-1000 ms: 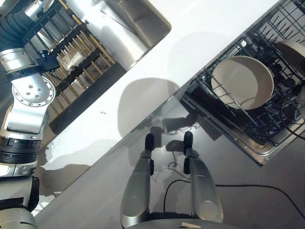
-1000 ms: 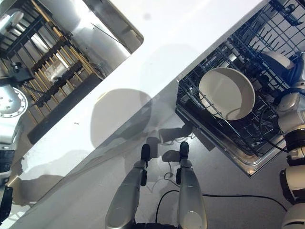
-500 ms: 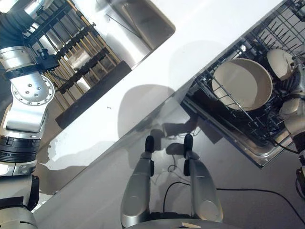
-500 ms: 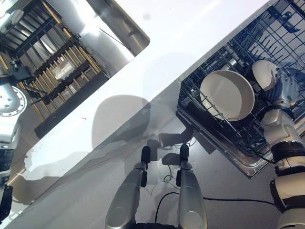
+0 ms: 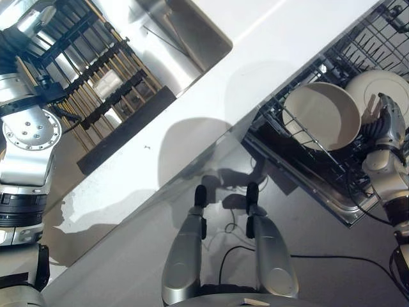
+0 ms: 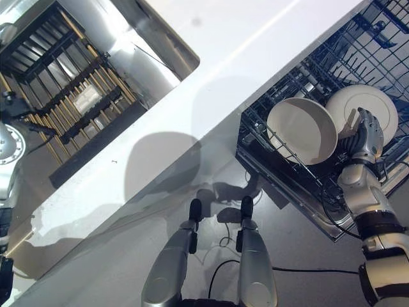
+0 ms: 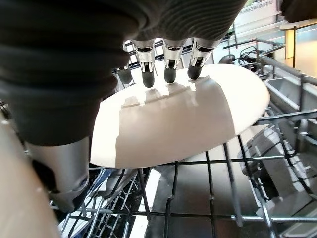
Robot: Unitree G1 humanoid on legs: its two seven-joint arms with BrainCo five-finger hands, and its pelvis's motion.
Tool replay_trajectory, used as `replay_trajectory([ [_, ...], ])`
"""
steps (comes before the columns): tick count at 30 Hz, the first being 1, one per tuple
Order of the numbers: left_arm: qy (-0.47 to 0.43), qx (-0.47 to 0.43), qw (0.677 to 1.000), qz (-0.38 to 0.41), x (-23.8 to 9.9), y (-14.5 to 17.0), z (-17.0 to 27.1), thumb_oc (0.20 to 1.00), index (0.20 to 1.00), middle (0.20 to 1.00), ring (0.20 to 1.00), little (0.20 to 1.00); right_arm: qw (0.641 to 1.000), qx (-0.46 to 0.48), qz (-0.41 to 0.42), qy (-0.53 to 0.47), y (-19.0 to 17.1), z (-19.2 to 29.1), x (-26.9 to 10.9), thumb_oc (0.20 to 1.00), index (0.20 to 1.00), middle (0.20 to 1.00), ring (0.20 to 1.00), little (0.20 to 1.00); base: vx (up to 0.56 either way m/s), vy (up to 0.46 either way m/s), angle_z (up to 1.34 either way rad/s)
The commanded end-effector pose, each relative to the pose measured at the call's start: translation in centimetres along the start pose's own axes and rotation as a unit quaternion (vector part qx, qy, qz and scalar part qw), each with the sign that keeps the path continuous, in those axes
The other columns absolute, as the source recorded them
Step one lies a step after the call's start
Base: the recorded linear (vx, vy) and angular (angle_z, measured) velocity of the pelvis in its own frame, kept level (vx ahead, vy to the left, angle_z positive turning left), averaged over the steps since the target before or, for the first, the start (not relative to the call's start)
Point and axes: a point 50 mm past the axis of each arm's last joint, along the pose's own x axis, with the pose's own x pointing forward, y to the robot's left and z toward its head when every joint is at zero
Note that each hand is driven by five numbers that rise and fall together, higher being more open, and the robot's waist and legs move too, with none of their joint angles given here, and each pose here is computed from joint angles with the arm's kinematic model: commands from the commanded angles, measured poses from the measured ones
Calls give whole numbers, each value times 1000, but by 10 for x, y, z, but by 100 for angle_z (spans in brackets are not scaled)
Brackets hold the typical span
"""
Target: Pick up plates and place into dishwasher.
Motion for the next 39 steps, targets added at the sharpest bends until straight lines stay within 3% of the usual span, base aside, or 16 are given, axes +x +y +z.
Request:
replay_trajectory([
  [1, -32, -11, 999, 22, 1, 14, 8, 1000, 1000, 1000, 1000, 1000, 1000, -3, -28, -13, -4, -2, -7, 1000, 1000, 1000, 1000, 1000, 16, 53, -1],
  [8, -15, -11, 999, 28, -8, 19, 1, 1000, 1000, 1000, 1000, 1000, 998, 4, -54, -24, -15, 1, -7, 1000, 1000, 1000, 1000, 1000, 10, 52, -5],
  [18, 8, -14, 999, 43, -20, 24, -9, 1000, 1000, 1000, 1000, 1000, 982, 59, -167, -67, -45, 19, -5, 1000, 1000, 1000, 1000, 1000, 11, 61, -4],
  [21, 16, -17, 999, 48, -23, 27, -10, 1000, 1000, 1000, 1000, 1000, 969, 152, -149, -123, -51, 42, -7, 1000, 1000, 1000, 1000, 1000, 18, 60, -5],
  [27, 26, -17, 998, 58, -35, 34, -15, 1000, 1000, 1000, 1000, 1000, 940, 222, -171, -194, -59, 61, -28, 1000, 1000, 1000, 1000, 1000, 12, 68, -8],
  [39, 70, -17, 995, 66, -74, 43, -27, 1000, 1000, 1000, 1000, 1000, 920, 291, -236, -114, -57, 19, -60, 1000, 1000, 1000, 1000, 1000, 24, 117, -9],
])
